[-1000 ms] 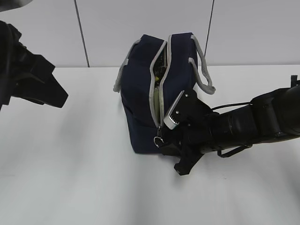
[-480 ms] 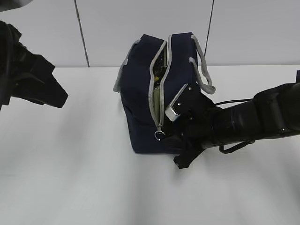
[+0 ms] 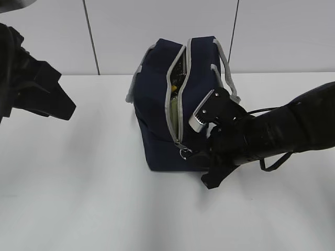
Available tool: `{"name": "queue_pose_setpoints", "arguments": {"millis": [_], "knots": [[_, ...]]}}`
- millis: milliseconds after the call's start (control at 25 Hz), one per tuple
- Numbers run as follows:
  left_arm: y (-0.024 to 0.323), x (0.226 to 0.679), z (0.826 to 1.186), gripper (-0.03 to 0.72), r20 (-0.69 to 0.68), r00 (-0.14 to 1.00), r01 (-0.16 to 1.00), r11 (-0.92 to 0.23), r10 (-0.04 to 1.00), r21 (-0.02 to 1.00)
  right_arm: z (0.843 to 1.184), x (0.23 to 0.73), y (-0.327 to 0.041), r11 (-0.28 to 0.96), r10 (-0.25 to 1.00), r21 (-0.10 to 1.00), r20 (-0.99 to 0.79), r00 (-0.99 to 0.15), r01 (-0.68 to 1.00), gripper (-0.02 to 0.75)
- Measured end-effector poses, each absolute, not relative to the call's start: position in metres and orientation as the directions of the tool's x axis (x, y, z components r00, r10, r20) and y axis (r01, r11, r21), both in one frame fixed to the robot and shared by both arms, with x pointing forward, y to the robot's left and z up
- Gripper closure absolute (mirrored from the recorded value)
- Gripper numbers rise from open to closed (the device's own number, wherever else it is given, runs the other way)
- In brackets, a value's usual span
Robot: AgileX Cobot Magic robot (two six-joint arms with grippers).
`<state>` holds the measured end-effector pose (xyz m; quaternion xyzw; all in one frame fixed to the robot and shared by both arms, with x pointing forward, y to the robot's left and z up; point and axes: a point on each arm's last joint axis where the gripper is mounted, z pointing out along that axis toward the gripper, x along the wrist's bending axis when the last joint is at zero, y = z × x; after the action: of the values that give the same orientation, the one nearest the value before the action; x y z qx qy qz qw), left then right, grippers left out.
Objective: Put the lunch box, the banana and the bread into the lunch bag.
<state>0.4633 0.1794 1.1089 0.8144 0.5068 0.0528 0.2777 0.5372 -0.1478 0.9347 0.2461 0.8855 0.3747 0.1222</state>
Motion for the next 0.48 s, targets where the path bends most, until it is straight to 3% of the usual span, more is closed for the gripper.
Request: {"name": "queue_pose_setpoints", "arguments": {"millis": [480], "knots": [[0.179, 0.463, 1.109, 0.370, -0.195, 0.481, 0.796, -0.332, 0.855, 0.507, 0.943, 0.523, -0.145, 0.616, 0.448, 0.705, 0.054, -0.892, 0.352, 0.738]]}}
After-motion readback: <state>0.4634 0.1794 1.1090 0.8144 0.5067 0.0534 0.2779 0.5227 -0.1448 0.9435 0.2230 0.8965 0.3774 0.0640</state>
